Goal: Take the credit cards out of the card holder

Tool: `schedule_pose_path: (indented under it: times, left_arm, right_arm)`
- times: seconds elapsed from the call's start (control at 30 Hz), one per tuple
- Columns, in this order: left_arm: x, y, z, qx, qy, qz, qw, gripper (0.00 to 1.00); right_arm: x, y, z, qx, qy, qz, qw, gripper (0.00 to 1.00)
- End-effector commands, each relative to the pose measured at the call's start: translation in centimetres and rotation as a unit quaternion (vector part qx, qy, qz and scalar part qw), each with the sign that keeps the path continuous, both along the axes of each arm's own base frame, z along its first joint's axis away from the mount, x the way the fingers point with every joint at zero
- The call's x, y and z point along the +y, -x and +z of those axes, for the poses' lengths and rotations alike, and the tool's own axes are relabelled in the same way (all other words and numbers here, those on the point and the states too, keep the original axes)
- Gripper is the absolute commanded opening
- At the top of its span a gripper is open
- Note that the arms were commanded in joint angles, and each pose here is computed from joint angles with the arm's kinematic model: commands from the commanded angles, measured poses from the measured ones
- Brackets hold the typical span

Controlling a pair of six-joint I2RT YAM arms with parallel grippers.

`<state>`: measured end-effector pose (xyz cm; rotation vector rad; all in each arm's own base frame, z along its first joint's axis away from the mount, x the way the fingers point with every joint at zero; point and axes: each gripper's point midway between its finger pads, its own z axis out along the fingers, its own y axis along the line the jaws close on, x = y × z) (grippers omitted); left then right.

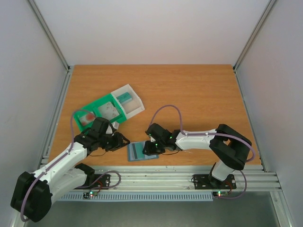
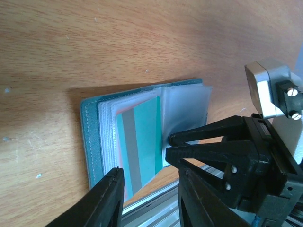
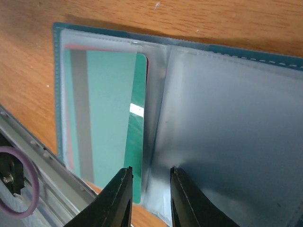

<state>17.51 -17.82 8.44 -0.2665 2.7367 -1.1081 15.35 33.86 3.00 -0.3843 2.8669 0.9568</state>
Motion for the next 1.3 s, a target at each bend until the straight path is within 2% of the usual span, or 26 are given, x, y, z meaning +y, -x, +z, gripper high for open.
schedule_pose_path:
  times: [0.0,0.2,0.37,0.53,0.73,0.9,1.27]
  left_arm:
    - [-1.0,-0.7,0.5,-0.019,0.035,0.003,0.999,0.32]
    - [-1.2,-0.6,-0.4,-0.012,0.050,0.014,0.999,0.20]
    - [-1.4,-0.6,-1.3,-0.006,0.053,0.018,0.998,0.13]
    - [-1.9,-0.5,-2.5,0.010,0.066,0.017,0.998,0.12]
    - [-1.7,-0.4,-3.9,0.023,0.041,0.015,0.999,0.06]
    - [-0.6,0.1,-5.7,0.031,0.001,0.016,0.999,0.06]
    - [-0.2,0.5,-7.2,0.044,-0.019,0.010,0.999,0.08]
  right_arm:
    - [1.3,-0.8,0.0,-0.008,-0.011,0.001,1.000,0.24]
    - [1.4,-0.4,-1.1,0.005,-0.012,0.003,1.000,0.23]
    - [1.5,-0.2,-1.4,0.011,-0.019,0.006,1.000,0.19]
    - [1.5,0.2,-1.5,0.020,-0.027,0.006,0.999,0.19]
    - [1.4,0.1,-0.9,0.014,-0.033,0.003,0.999,0.18]
    - [1.6,-0.1,-0.3,0.008,-0.040,0.002,0.999,0.19]
    - [2.9,-0.1,-0.3,0.016,-0.066,0.011,0.998,0.18]
